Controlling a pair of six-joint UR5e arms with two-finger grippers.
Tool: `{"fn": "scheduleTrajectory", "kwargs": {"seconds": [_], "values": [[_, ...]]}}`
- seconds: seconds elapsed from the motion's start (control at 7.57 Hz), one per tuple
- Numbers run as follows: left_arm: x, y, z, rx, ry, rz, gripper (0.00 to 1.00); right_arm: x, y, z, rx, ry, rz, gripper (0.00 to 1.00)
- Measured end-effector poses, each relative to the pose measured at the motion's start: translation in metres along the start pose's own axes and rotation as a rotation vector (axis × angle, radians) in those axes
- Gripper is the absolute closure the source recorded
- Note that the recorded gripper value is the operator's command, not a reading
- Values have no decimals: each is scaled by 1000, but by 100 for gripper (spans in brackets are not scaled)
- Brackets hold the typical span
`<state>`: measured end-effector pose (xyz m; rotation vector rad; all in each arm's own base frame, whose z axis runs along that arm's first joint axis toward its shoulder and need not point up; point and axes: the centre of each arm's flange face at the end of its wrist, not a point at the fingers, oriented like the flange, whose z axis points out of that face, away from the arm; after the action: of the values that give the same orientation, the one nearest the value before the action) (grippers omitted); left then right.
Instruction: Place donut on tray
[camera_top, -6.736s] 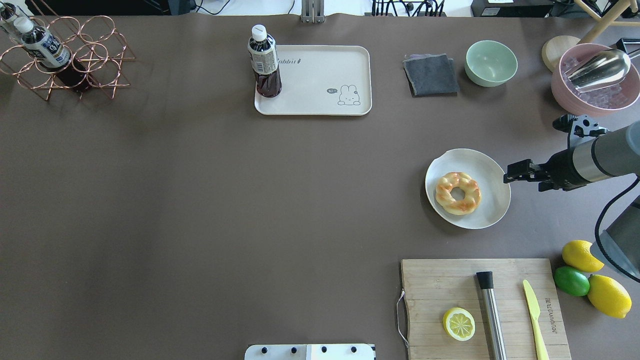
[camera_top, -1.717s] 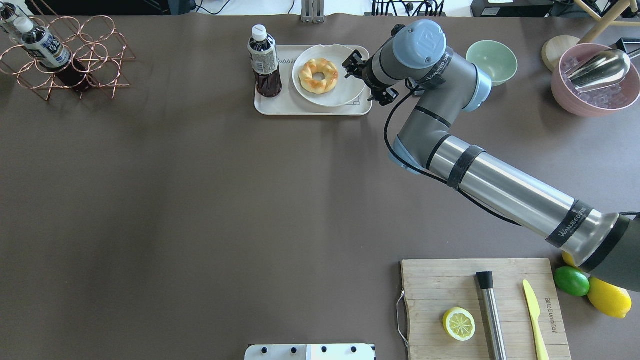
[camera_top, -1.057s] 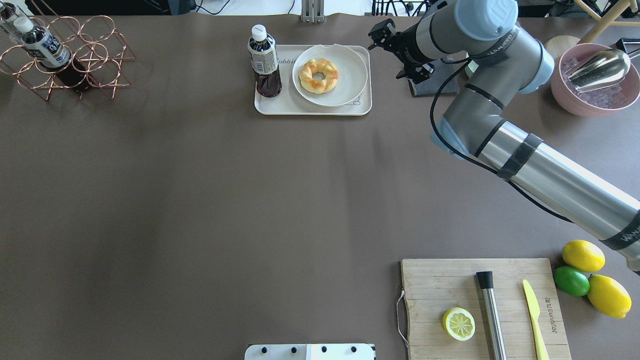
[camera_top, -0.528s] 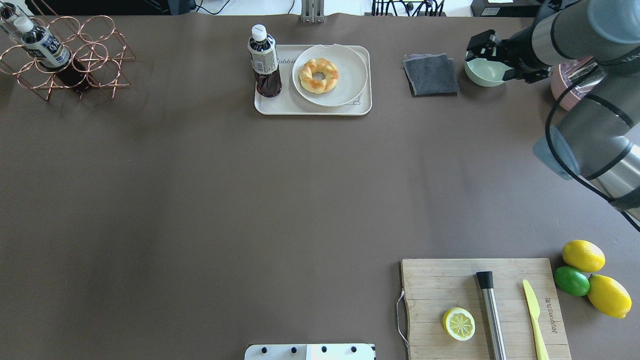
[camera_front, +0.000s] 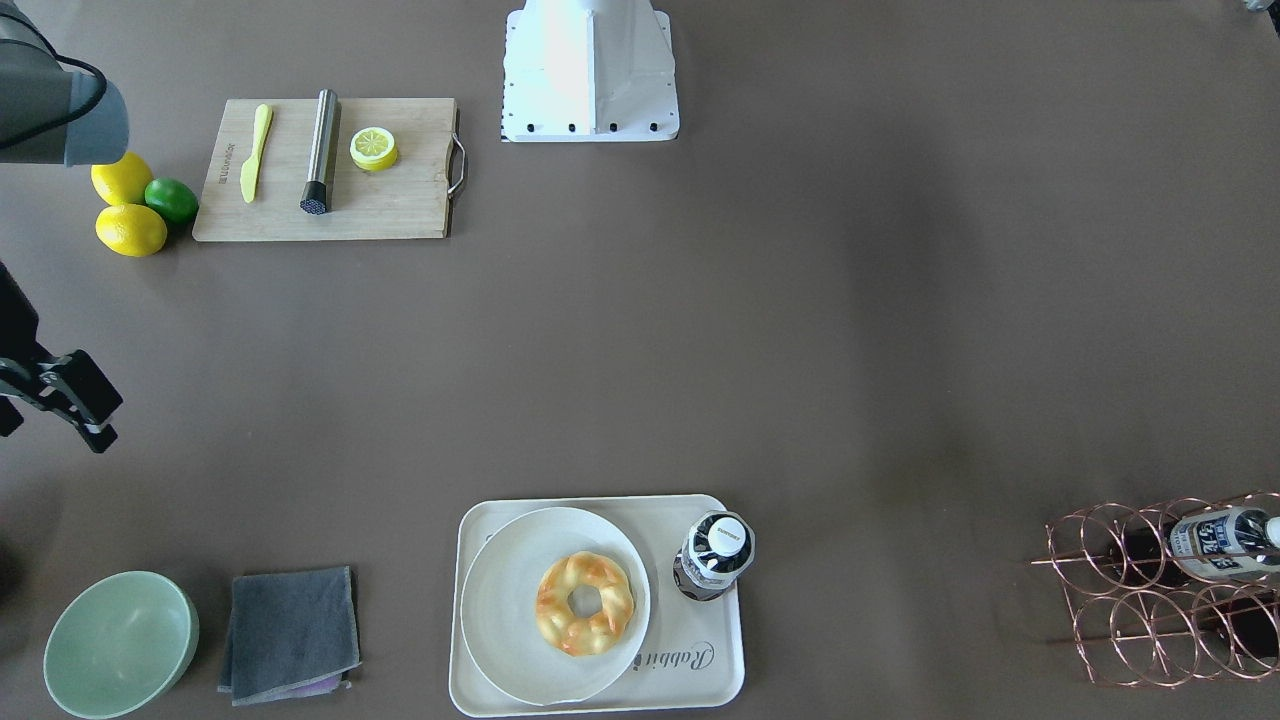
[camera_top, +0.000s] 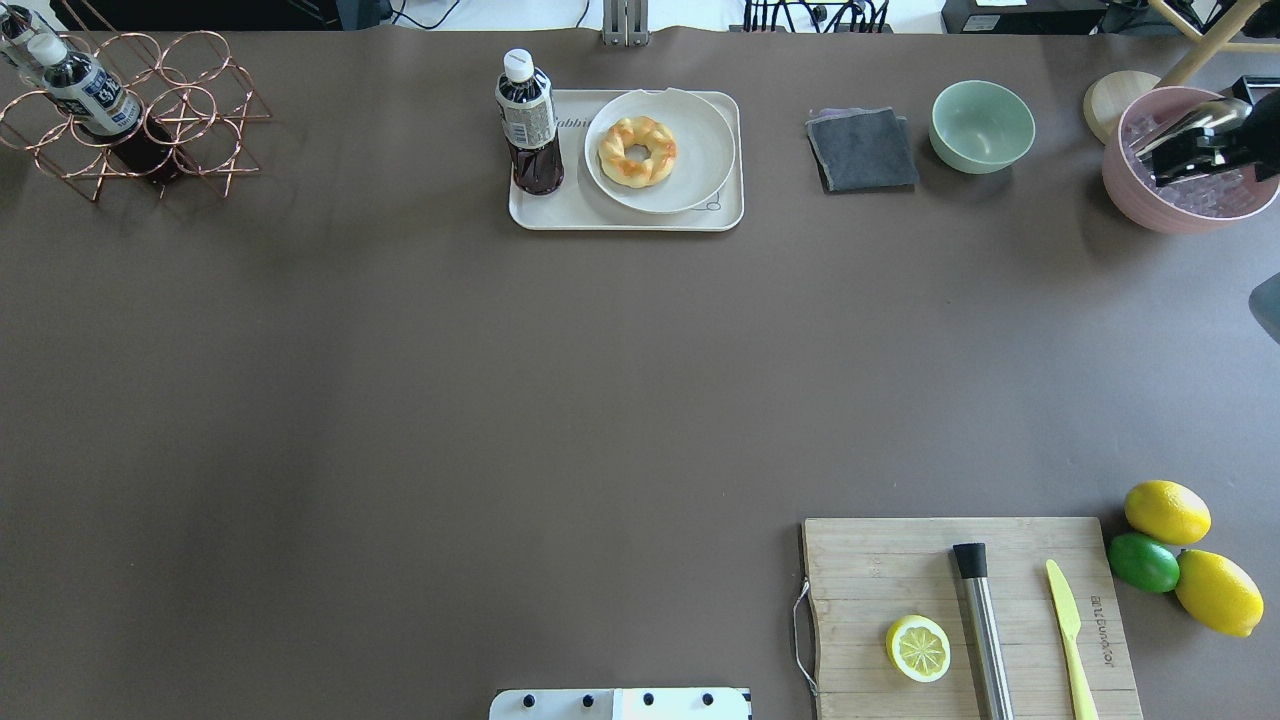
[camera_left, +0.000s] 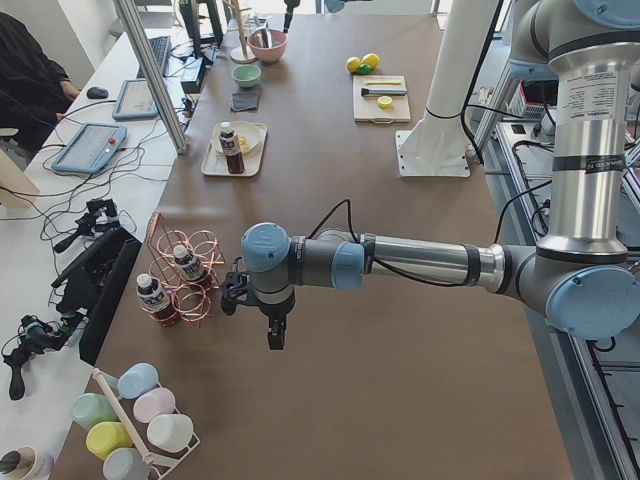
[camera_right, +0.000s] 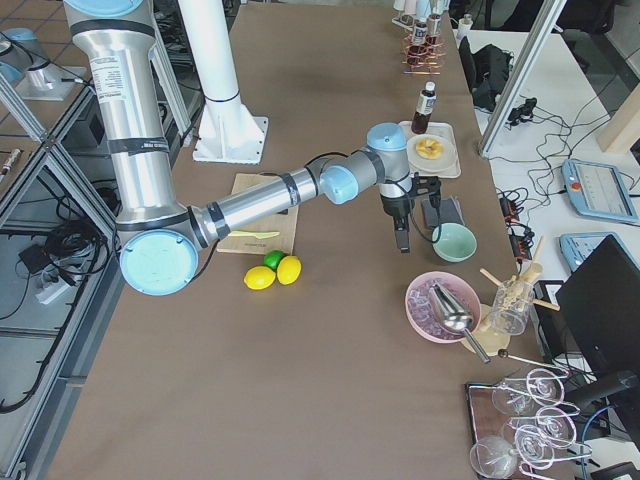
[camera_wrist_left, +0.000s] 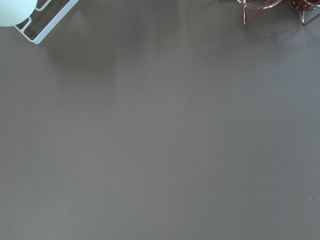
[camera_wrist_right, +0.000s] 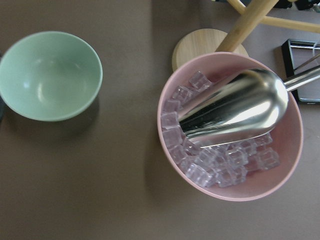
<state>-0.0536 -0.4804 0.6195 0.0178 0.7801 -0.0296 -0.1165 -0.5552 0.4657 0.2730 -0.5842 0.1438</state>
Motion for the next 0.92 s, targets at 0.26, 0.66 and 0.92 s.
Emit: {"fn": "scheduleTrajectory", "kwargs": {"seconds": [0.26,0.66,0.92], "values": [[0,-1,-1,1,0,0,2,68,0,-3,-130,81,-176,0],[0,-3,1,-3,0,-1,2,185,2,-2,-300,-127,-172,0],[-2,-1,4,-8,0,-6,2,236,11,17,-335,-245,-120,0]]}}
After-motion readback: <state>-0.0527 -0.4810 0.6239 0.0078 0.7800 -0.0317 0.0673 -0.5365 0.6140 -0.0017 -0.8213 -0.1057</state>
